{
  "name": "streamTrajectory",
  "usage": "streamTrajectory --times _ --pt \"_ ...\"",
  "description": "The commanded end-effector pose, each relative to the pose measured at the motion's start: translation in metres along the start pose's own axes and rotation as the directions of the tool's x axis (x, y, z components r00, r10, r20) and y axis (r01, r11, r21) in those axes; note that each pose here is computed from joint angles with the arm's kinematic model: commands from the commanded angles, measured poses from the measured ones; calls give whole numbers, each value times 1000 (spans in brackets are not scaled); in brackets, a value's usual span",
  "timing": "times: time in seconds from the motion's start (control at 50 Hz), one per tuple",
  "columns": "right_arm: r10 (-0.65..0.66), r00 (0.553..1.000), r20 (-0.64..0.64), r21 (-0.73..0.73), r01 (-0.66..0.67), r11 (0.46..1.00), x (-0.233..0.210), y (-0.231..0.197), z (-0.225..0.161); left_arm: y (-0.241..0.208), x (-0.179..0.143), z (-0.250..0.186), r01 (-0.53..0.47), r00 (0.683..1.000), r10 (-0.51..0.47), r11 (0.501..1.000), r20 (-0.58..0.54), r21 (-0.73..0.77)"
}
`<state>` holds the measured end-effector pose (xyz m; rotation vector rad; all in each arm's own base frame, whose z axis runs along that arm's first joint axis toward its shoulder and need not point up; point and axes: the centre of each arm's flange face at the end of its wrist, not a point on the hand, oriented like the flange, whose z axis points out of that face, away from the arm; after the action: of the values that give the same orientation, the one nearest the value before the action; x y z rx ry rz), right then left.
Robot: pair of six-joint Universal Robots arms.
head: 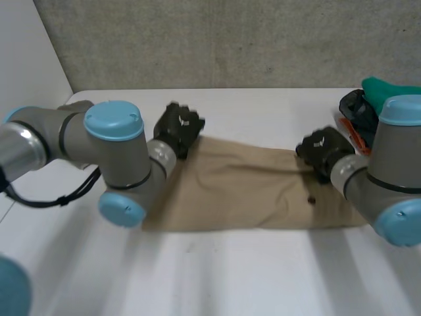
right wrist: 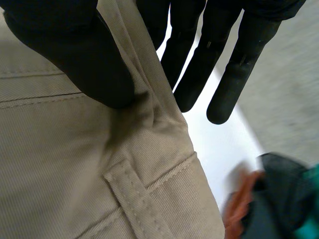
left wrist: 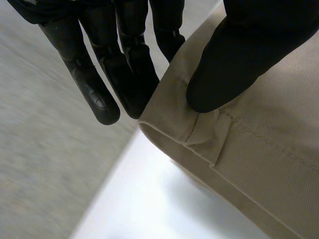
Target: Fold the laundry.
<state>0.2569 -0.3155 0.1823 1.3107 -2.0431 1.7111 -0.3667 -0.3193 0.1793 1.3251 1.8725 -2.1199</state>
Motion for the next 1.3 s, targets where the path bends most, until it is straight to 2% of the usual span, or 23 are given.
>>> streamTrajectory --times 0.02,0.14,0.28,0.34,0.42,0.48,0.54,0.62,0.74,0.94,1.04,1.1,1.18,1.3 --pt "-10 982 -187 132 35 991 9 3 49 5 -9 51 -34 989 8 984 149 174" --pt "-31 970 -240 147 68 987 1 17 85 18 5 79 -70 989 34 963 141 258" --pt "5 960 -281 176 46 983 6 11 90 23 19 80 -60 994 32 961 108 271" --pt "65 957 -282 190 -11 982 16 3 77 25 24 75 -42 996 21 966 85 255" --pt "151 954 -260 178 -107 978 33 -3 44 1 8 57 -6 997 -13 966 74 258" --pt "208 951 -229 106 -188 976 50 2 15 -16 -2 36 52 997 -67 966 49 254" --pt "272 952 -143 -12 -277 961 46 15 -7 -28 -8 16 112 992 -125 960 32 257" --pt "356 933 -43 -186 -358 915 31 48 -24 -38 -6 -8 180 983 -184 953 -8 244" --pt "381 924 -33 -174 -381 908 23 71 -22 -32 3 -26 237 972 -231 951 -51 199" --pt "363 930 -55 -137 -367 920 12 91 0 -28 15 -31 244 969 -234 954 -75 173" --pt "353 931 -92 -127 -362 923 21 97 1 -30 14 -33 244 969 -234 954 -75 175" --pt "332 931 -152 -100 -348 932 43 96 -6 -34 10 -36 243 970 -234 953 -70 181" --pt "234 939 -250 -120 -270 955 81 104 -19 -43 4 -42 246 969 -238 949 -65 196" --pt "-72 965 -252 -235 12 972 100 117 -23 -51 -8 -55 289 957 -283 935 -59 207"
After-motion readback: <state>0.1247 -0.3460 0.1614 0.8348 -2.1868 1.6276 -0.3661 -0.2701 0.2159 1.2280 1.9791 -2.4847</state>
